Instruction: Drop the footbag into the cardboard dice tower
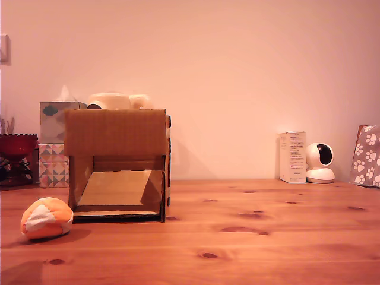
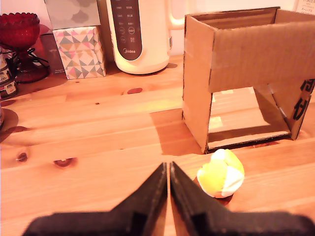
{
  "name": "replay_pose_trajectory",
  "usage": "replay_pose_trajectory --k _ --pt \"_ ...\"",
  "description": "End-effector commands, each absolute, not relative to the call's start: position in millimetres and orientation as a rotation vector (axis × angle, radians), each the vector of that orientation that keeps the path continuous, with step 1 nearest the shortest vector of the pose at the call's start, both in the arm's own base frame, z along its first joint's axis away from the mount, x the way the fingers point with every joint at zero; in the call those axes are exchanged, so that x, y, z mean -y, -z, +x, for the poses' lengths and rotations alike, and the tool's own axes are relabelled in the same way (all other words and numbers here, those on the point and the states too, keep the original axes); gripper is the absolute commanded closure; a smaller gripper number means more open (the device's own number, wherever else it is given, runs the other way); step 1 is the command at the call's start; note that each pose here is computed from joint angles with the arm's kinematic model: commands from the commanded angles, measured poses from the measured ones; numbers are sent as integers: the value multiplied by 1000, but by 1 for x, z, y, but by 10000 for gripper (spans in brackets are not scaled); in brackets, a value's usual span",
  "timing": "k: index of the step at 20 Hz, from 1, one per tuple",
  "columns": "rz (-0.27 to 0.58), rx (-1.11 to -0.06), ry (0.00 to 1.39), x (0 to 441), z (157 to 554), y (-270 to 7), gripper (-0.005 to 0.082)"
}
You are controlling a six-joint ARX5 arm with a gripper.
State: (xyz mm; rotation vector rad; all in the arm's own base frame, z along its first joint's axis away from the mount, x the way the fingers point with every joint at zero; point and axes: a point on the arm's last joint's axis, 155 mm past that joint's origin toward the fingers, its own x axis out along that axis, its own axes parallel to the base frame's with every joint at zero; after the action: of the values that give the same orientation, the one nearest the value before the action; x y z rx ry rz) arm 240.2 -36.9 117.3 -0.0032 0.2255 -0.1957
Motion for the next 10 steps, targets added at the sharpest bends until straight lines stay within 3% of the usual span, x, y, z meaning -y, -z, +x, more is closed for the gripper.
replay_pose_trajectory --k 1,10 --pt "-19 -232 199 38 240 -110 793" --pt "-27 -219 199 38 241 -113 793"
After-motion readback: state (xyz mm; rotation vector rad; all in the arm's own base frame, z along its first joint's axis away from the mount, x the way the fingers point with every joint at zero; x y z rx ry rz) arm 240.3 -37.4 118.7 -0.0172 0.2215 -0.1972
